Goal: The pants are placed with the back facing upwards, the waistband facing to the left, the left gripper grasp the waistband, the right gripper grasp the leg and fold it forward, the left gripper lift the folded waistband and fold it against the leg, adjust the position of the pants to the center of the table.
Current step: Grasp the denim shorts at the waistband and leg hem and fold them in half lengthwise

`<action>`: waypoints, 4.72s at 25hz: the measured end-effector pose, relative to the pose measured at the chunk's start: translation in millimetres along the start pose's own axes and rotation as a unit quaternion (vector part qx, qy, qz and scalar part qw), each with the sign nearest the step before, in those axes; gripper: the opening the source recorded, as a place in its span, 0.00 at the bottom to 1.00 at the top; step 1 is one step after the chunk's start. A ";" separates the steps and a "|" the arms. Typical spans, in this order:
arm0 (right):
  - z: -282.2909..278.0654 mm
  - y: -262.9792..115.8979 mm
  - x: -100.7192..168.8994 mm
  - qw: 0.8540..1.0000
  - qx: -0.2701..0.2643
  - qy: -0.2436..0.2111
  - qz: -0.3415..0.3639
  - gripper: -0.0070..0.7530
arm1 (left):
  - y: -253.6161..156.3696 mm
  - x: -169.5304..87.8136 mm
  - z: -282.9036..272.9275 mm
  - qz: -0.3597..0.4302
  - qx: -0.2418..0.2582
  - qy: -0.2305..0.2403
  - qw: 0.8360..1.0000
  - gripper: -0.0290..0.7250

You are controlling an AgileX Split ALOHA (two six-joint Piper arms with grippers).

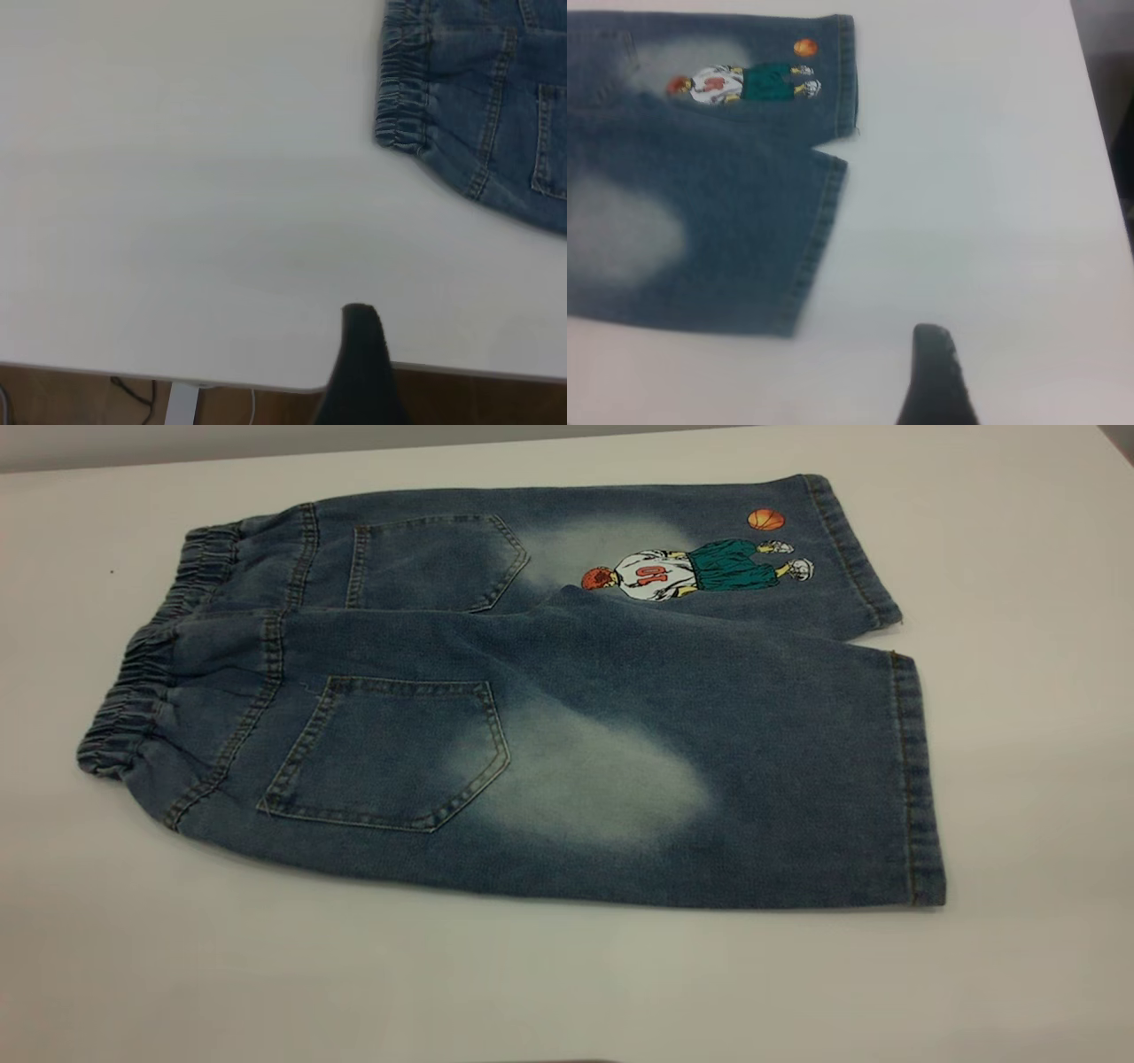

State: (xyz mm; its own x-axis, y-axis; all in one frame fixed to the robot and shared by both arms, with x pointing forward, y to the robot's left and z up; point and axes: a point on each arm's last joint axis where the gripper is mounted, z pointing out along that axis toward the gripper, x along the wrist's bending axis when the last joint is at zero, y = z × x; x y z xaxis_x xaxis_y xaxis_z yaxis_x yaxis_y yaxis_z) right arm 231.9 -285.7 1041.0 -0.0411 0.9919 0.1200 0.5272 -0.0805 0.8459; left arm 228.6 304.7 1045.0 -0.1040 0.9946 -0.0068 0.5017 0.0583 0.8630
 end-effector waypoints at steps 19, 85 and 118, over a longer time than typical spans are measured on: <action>38.9 100.5 5.3 0.996 0.075 0.022 0.046 0.74 | 113.3 -7.3 94.8 -0.039 0.136 0.012 0.990 0.72; 72.8 112.1 8.1 0.991 0.109 0.058 0.051 0.78 | -14.9 -20.4 401.6 -0.054 0.279 0.005 0.959 0.13; 209.2 81.0 66.9 0.889 0.400 0.211 -0.072 0.78 | 53.0 -37.2 337.7 -0.033 0.267 -0.012 0.963 0.09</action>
State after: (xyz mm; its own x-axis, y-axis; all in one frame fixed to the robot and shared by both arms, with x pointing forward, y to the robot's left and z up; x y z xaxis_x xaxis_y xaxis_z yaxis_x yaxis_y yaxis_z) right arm 449.5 -205.3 1008.8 -0.3827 0.8475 0.3678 0.9186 0.3067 0.2490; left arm 549.0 299.9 920.4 -0.1352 0.9884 -0.0696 0.8654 0.1520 0.4774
